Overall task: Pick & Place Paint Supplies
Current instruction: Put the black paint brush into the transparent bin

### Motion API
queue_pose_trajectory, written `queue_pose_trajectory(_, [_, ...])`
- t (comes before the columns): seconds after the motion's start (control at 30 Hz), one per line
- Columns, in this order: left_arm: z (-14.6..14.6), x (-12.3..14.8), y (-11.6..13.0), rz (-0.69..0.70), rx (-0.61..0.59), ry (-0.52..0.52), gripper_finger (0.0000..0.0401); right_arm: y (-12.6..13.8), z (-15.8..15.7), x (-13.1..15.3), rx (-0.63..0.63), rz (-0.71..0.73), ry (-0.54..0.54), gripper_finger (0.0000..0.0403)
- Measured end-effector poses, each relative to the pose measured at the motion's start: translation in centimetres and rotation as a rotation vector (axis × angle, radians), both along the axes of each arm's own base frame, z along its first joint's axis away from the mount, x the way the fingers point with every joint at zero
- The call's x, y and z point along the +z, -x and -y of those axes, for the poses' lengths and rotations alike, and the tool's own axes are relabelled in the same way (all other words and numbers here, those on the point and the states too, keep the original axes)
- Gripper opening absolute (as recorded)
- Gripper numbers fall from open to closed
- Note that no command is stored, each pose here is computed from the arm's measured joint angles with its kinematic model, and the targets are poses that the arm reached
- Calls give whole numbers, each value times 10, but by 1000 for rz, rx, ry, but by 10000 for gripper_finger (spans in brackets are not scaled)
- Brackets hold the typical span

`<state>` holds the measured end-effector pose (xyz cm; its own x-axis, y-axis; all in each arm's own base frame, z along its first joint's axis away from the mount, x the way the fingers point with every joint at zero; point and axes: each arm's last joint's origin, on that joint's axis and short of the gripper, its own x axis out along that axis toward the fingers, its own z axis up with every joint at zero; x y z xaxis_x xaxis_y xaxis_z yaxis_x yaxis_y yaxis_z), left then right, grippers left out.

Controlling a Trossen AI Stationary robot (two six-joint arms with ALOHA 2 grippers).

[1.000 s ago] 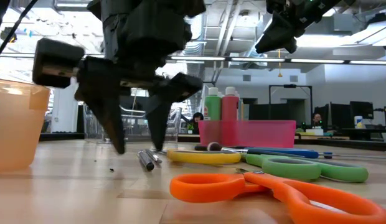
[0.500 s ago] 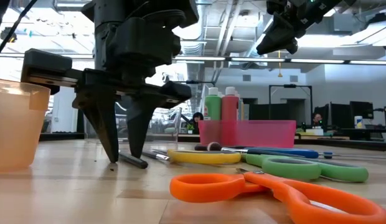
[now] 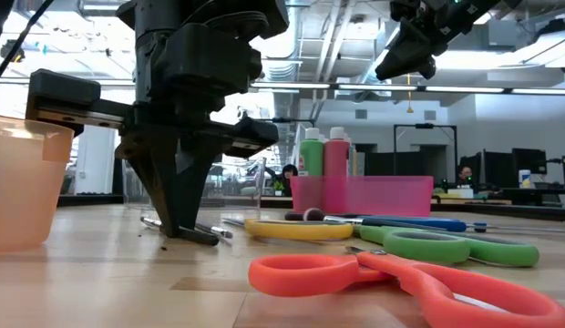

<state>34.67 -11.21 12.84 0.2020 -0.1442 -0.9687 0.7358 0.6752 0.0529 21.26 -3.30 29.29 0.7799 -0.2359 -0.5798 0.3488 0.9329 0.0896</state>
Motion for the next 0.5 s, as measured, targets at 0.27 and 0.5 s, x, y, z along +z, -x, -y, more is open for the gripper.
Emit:
queue_pose_trajectory(0.27, [-4, 9, 5, -10, 56, 1, 8, 0, 0, 0, 0, 0, 0, 68])
queue_pose_trajectory(0.5, [-21, 52, 10, 76, 201, 53, 8, 0, 0, 0, -1, 2, 0, 68])
